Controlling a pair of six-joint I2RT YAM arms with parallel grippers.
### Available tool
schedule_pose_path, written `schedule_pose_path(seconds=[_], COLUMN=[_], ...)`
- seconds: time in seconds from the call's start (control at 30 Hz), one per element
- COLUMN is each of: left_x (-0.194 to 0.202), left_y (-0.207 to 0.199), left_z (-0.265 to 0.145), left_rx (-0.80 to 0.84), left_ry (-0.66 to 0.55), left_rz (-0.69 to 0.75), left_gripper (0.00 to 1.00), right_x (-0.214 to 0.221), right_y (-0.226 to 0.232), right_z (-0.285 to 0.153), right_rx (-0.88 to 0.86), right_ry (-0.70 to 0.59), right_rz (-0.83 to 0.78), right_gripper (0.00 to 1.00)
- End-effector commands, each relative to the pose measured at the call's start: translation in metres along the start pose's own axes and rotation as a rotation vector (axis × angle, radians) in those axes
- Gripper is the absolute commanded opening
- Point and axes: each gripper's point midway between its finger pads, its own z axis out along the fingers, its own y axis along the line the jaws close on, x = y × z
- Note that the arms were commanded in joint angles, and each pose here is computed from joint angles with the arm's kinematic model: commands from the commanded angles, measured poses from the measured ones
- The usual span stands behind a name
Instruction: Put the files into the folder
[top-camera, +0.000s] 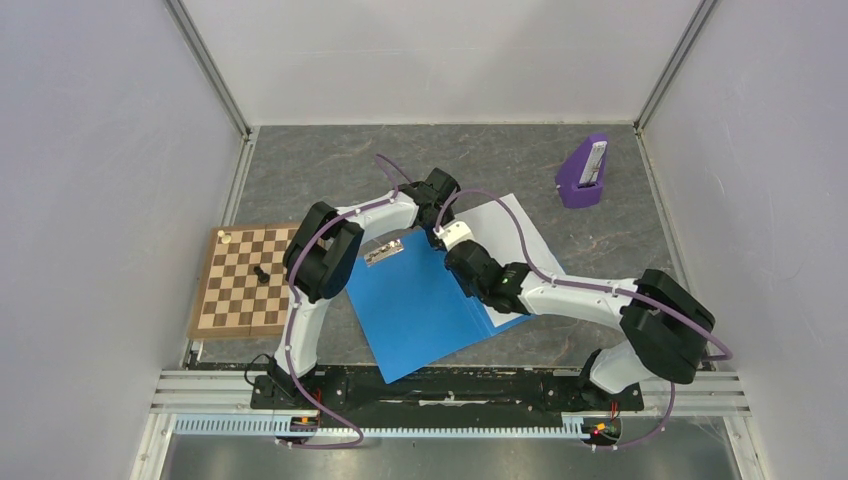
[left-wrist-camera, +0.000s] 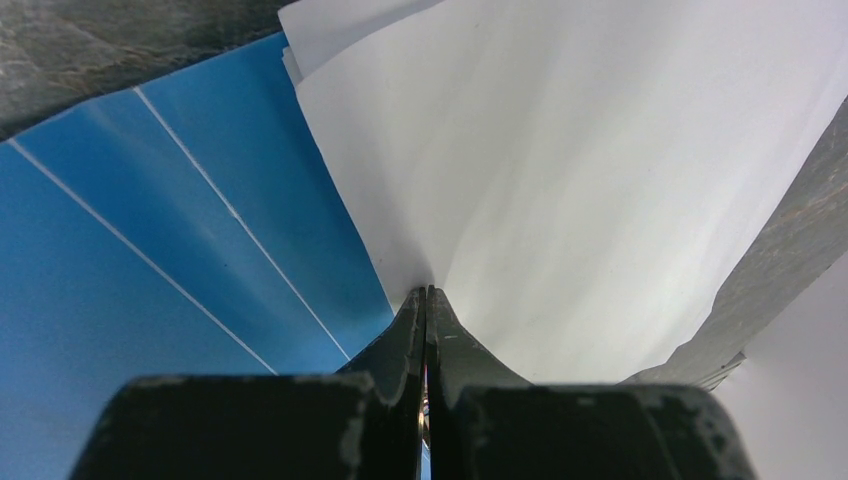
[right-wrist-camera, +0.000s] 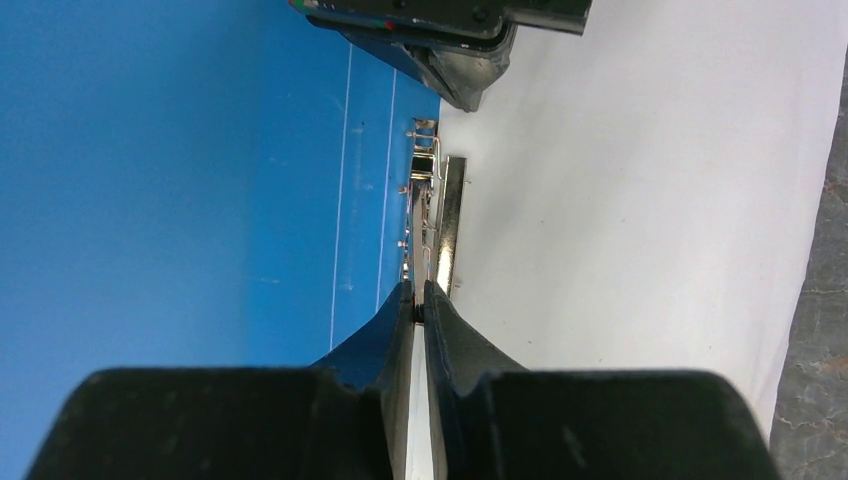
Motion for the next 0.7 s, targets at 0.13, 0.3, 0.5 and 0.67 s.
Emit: schedule_pose_path(seconds=[0.13, 0.3, 0.5, 0.67], left_x=[0.008, 0.008, 0.011, 0.010], left_y=[0.073, 0.076, 0.079, 0.084], left_z=[0.029, 0.031, 0.035, 0.037], left_rx=[-0.246, -0.260, -0.260, -0.264], left_ry=[0.035, 0.040, 0.062, 0.072], left_rz=[0.037, 0.050, 0.054, 0.060], left_gripper=[0.02, 0.02, 0.02, 0.02], right_x=[0.032, 0.047, 0.064, 0.077], right_y=[-0.005, -0.006, -0.007, -0.010], right_z=[-0.007, -0.006, -0.003, -0.001], right_rx=[0.001, 0.005, 0.010, 0.026], right_ry=[0.070, 0.097, 0.133, 0.156], right_rz=[-0.011, -0.015, -0.017, -0.020], right_gripper=[0.10, 0.08, 0.06, 0.05])
